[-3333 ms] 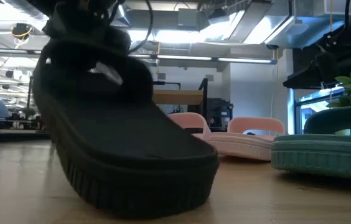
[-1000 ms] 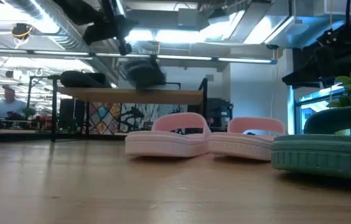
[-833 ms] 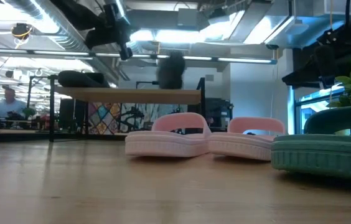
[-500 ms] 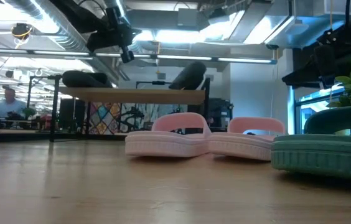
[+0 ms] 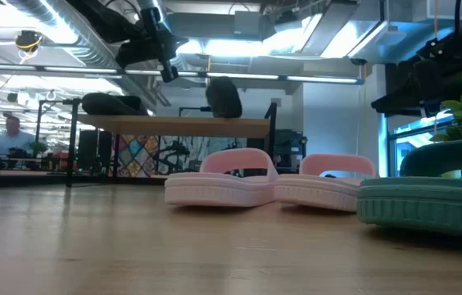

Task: Pick and place slides into the shelf
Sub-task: Put the black slide on the shelf

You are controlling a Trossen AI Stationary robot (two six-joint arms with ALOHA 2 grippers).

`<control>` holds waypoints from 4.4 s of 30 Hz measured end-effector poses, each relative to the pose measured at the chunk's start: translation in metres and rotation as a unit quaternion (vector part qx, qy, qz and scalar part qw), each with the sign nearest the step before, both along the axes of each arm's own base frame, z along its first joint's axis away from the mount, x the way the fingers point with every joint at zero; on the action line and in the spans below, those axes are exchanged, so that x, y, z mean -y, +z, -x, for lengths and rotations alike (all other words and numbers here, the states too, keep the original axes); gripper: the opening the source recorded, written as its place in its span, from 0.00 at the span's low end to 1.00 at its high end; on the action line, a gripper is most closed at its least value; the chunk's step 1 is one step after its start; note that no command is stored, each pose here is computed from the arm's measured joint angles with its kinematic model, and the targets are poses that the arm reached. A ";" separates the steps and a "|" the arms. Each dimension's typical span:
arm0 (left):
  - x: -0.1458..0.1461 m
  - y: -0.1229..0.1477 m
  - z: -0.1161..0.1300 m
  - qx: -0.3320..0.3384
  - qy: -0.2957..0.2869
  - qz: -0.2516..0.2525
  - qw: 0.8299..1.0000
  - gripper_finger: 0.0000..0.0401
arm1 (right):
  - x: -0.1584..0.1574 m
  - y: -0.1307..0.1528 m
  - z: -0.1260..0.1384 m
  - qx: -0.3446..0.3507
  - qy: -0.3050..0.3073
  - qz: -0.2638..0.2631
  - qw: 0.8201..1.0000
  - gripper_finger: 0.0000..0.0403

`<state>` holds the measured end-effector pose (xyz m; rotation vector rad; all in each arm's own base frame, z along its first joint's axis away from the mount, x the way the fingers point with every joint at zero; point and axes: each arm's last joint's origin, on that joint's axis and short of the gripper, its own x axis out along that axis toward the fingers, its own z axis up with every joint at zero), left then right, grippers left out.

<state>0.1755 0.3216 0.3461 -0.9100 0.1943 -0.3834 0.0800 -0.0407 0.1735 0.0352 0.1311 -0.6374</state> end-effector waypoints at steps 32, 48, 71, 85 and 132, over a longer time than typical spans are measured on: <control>0.146 0.112 -0.057 -0.032 0.125 -0.358 0.925 0.00 | 0.000 0.000 0.000 -0.003 0.001 0.003 1.000 0.51; 0.255 0.021 -0.131 -0.110 -0.005 -0.391 0.914 0.00 | 0.000 0.000 0.000 -0.020 0.004 0.023 1.000 0.51; 0.319 0.013 -0.146 -0.120 0.108 -0.531 0.832 0.36 | 0.000 -0.003 0.000 -0.032 0.005 0.017 0.999 0.51; 0.256 -0.005 -0.127 -0.366 0.320 -0.582 0.652 0.38 | 0.000 -0.003 0.000 -0.030 0.004 0.014 0.999 0.51; 0.191 -0.063 -0.137 -0.520 0.251 -0.622 0.529 0.29 | 0.000 -0.003 0.000 -0.008 -0.001 -0.015 1.000 0.51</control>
